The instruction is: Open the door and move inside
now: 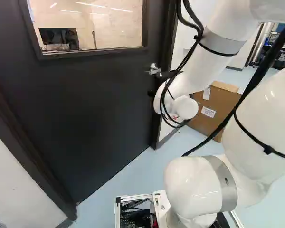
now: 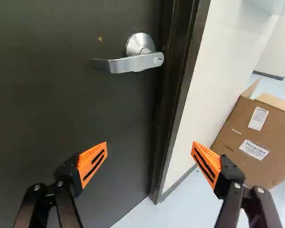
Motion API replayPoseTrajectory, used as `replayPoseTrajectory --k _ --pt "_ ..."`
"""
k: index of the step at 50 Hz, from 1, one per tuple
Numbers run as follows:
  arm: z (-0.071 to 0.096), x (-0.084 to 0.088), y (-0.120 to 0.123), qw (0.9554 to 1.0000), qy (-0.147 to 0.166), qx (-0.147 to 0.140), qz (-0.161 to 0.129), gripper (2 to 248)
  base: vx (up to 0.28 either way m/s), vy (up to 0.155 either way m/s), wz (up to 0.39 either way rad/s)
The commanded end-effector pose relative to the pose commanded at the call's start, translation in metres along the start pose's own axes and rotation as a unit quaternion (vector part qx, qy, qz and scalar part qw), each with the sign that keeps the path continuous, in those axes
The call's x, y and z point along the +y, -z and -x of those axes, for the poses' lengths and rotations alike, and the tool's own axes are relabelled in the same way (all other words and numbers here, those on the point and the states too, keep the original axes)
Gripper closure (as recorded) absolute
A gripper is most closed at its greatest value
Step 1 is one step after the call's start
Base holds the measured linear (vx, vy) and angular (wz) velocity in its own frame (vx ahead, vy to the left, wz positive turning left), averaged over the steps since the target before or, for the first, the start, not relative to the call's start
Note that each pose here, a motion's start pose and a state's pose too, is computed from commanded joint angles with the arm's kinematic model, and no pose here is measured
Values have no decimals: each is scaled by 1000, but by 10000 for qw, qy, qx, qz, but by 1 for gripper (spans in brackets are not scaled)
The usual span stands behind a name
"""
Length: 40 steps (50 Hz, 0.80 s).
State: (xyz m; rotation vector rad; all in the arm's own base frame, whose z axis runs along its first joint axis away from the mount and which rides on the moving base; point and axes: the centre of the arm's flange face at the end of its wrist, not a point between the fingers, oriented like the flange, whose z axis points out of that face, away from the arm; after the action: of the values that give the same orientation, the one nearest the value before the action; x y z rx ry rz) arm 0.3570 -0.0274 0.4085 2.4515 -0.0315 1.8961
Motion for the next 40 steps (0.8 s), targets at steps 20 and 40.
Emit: replayPoseTrajectory --k 20,40 --pt "-26 6 -18 9989 322 233 -234 3 0 0 0" --pt "-48 6 -27 9928 863 451 -699 3 0 0 0"
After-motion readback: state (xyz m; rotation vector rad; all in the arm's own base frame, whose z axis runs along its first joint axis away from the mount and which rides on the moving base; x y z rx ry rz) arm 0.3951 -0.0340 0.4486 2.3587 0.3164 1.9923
